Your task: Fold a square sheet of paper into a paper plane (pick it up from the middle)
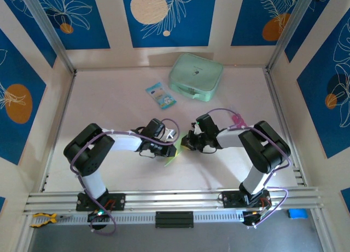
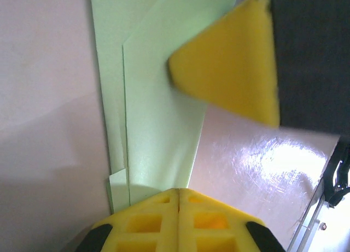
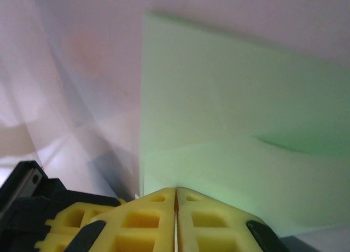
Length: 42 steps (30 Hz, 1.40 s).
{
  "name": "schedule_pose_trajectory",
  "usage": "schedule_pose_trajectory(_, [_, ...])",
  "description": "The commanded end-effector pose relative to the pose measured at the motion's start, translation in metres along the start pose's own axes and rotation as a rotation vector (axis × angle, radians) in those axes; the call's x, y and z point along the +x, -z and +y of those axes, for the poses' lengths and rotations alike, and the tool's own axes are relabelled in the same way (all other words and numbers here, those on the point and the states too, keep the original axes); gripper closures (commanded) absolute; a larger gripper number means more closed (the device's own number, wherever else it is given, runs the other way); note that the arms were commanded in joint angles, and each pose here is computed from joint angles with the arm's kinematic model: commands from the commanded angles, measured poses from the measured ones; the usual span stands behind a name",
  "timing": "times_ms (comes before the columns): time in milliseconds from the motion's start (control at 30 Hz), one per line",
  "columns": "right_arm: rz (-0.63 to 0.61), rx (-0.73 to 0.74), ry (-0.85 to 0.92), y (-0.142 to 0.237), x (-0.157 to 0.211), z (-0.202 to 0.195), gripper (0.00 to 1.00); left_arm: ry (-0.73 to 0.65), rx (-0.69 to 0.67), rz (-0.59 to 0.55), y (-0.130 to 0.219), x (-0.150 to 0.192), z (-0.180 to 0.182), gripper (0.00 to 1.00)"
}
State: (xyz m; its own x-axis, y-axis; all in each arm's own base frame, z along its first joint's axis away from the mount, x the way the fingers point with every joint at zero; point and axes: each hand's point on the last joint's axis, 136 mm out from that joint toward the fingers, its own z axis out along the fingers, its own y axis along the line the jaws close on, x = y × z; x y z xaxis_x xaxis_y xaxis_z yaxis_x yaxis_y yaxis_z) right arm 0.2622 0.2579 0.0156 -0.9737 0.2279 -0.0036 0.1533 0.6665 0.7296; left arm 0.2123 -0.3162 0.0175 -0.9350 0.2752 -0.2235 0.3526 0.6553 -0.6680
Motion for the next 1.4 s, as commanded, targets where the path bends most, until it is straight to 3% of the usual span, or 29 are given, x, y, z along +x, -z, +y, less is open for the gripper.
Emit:
schedule_pose_trajectory(0, [-0.038, 0.047, -0.04, 0.003, -0.012, -0.026, 0.88, 0.118, -0.145, 0.162, -0.004, 0.055, 0.046, 1.0])
schedule_pose_trajectory(833, [-0.182, 0.139, -0.178, 0.048, -0.071, -0.057, 0.88, 0.117, -0.138, 0.165, -0.003, 0.055, 0.045, 1.0])
schedule_pose_trajectory(1100, [-0.24, 0.03, -0.031, 0.07, -0.068, -0.004, 0.86, 0.117, -0.134, 0.163, -0.003, 0.055, 0.045, 1.0])
schedule_pose_trajectory(1367, [-0.128, 0.03, 0.033, 0.029, -0.03, 0.014, 0.91, 0.117, -0.13, 0.158, -0.002, 0.055, 0.044, 1.0])
